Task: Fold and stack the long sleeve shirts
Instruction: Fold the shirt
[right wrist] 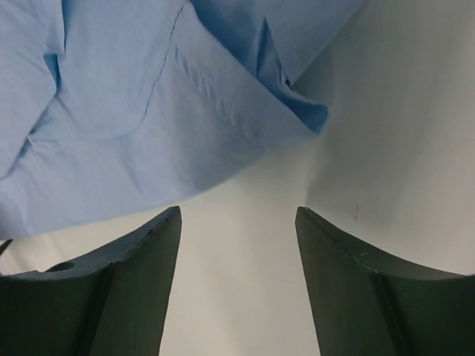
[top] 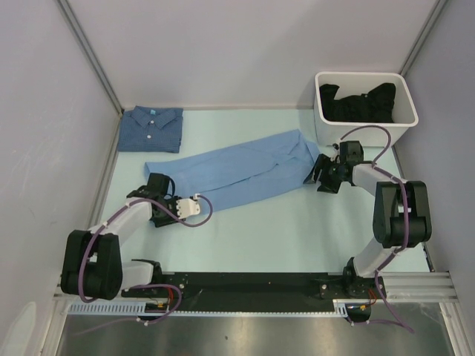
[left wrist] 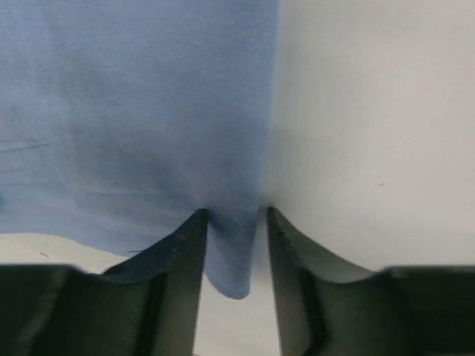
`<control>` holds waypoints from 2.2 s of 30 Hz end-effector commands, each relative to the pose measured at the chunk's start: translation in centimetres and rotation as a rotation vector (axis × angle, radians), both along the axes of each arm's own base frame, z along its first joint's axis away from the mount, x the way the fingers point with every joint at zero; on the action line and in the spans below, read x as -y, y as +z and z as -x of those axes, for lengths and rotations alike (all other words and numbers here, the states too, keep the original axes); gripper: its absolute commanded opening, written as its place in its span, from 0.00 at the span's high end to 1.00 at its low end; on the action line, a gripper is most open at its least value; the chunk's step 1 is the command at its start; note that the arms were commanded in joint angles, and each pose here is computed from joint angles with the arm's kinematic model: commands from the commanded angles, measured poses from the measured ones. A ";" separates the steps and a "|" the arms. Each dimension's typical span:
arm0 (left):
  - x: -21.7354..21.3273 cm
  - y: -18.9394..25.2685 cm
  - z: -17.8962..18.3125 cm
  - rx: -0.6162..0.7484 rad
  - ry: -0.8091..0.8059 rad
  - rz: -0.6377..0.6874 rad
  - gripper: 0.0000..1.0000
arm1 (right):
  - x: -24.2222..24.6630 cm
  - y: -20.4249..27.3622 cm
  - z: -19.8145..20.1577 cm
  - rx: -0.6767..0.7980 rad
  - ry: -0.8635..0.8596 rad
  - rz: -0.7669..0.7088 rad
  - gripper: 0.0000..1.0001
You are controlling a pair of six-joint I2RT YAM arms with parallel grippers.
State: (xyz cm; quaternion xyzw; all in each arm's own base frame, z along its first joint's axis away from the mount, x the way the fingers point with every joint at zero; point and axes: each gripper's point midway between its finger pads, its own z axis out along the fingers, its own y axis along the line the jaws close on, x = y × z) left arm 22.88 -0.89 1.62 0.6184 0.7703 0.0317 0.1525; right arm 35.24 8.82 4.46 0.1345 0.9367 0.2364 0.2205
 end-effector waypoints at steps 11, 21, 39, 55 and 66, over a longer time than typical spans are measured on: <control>0.9 0.1 5.9 -0.140 -0.175 0.021 1.00 | -0.9 -0.8 -1.2 -0.035 -0.117 -0.124 0.33; 7.2 6.8 5.7 -0.134 -0.262 0.294 0.39 | -1.7 -0.9 -1.0 -0.042 -0.103 -0.178 0.34; 0.2 6.3 -20.5 -0.096 0.545 0.399 0.47 | -2.0 -2.5 -6.4 0.049 -0.181 -0.057 0.56; -3.7 1.2 -12.5 -0.328 0.625 0.395 0.64 | -4.0 -2.4 -8.2 0.105 -0.031 0.155 1.00; -4.6 0.0 -6.3 -0.397 0.683 0.385 0.86 | -8.5 -2.6 -15.2 0.243 0.105 0.267 1.00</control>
